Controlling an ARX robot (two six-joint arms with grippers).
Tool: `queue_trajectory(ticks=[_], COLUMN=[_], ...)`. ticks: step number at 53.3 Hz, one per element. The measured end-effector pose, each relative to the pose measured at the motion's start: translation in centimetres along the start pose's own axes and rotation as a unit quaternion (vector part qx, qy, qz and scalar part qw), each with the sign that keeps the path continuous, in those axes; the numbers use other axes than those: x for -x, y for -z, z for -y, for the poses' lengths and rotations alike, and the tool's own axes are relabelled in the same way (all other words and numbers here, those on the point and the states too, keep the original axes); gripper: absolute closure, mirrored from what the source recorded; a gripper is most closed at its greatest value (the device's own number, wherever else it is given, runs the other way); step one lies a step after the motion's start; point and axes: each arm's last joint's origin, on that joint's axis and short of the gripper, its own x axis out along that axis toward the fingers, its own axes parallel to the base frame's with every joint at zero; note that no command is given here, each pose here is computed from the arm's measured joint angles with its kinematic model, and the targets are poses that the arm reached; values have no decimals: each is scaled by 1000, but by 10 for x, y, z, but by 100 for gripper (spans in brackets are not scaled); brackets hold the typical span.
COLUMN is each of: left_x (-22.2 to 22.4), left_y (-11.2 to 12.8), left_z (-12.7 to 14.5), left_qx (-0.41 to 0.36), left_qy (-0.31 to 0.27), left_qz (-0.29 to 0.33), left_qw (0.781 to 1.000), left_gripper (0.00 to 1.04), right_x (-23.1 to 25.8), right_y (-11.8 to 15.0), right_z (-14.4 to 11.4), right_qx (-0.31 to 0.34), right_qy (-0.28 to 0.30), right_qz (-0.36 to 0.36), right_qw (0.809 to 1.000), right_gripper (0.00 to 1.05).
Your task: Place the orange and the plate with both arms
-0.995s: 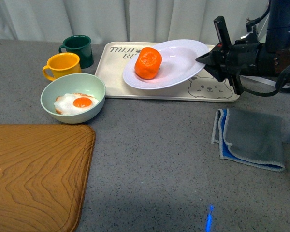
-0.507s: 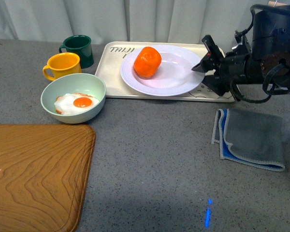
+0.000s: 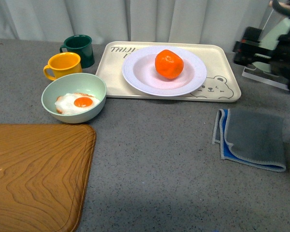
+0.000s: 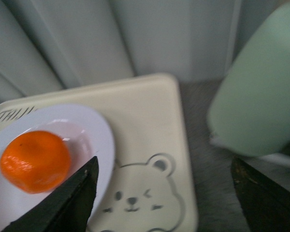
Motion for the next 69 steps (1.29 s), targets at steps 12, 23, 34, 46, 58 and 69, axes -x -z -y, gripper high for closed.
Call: queue_trajectory(ticks=[12,23,34,46,58,69], left_x=[0,0,0,0,0,0], left_y=[0,0,0,0,0,0], left_z=[0,0,0,0,0,0], left_qx=[0,0,0,0,0,0], left_qy=[0,0,0,0,0,0], left_qz=[-1,-1,-1,-1,-1,-1], left_qw=[1000,1000,1000,1000,1000,1000], left_gripper=[7,7,7,7,7,7], right_x=[119,179,202,223,238,250], right_y=[-41,-35,-32,-28,-25,-23], right_z=[8,15,23,23,23,22], right_qx=[72,83,85,85,85,85], right_qy=[20,10,19,18,17,17], right_qz=[97,100,103,102,103,104], right_qw=[992,991,991,991,991,991], right_gripper=[65,99,104,104,104,104])
